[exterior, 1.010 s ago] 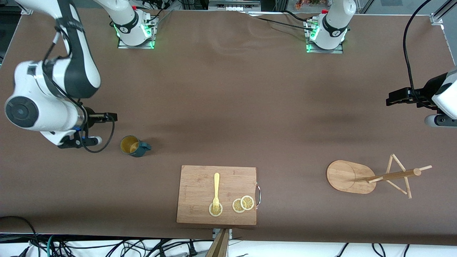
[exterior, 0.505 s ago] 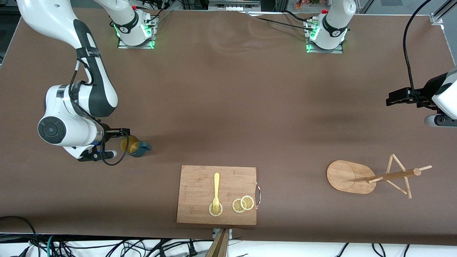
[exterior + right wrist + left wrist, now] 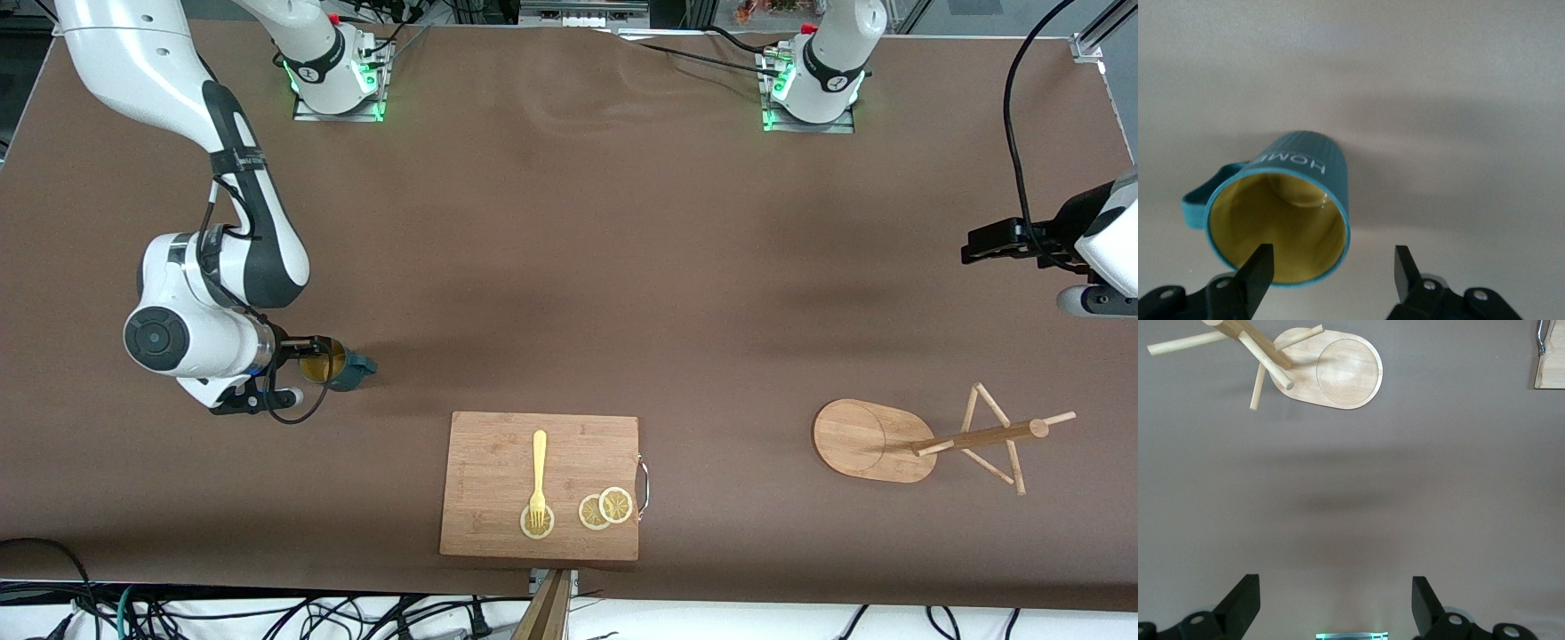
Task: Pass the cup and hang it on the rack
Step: 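Move the right gripper down over the teal mug, then close the right gripper on the teal mug's rim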
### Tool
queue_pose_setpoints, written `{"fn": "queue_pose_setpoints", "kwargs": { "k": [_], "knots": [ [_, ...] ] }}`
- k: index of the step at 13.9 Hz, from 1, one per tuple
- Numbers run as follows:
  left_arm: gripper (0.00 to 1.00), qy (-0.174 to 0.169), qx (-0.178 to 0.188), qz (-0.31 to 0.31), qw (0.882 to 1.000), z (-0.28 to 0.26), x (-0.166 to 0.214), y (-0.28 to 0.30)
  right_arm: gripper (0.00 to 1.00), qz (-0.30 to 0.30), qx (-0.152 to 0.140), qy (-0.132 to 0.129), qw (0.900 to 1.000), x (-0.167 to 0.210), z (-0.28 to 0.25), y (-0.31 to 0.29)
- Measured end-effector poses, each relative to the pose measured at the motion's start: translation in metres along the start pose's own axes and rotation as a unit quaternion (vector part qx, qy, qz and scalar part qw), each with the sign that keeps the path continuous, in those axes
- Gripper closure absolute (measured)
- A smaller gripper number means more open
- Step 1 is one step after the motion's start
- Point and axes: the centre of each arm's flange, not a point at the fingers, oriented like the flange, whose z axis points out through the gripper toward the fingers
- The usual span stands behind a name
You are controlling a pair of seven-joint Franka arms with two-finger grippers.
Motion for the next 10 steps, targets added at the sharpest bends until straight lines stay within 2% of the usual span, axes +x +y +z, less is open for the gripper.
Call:
{"fn": "queue_pose_setpoints", "kwargs": {
  "k": [2, 5, 8, 9, 10],
  "knots": [
    [0.00, 0.000, 0.000, 0.000, 1.000, 0.000, 0.000, 0.000, 0.22, 0.000, -0.001, 0.008, 1.000, 0.006, 0.009, 0.000],
    [0.00, 0.000, 0.000, 0.000, 1.000, 0.000, 0.000, 0.000, 0.57, 0.000, 0.000, 0.012, 1.000, 0.011, 0.020, -0.001],
    [0.00, 0.000, 0.000, 0.000, 1.000, 0.000, 0.000, 0.000, 0.89, 0.007, 0.015, 0.012, 1.000, 0.012, 0.023, -0.003],
    [0.00, 0.000, 0.000, 0.000, 1.000, 0.000, 0.000, 0.000, 0.96, 0.007, 0.018, 0.013, 1.000, 0.013, 0.022, -0.005],
    [0.00, 0.000, 0.000, 0.000, 1.000, 0.000, 0.000, 0.000, 0.96, 0.005, 0.019, 0.014, 1.000, 0.013, 0.022, -0.009]
  ]
}}
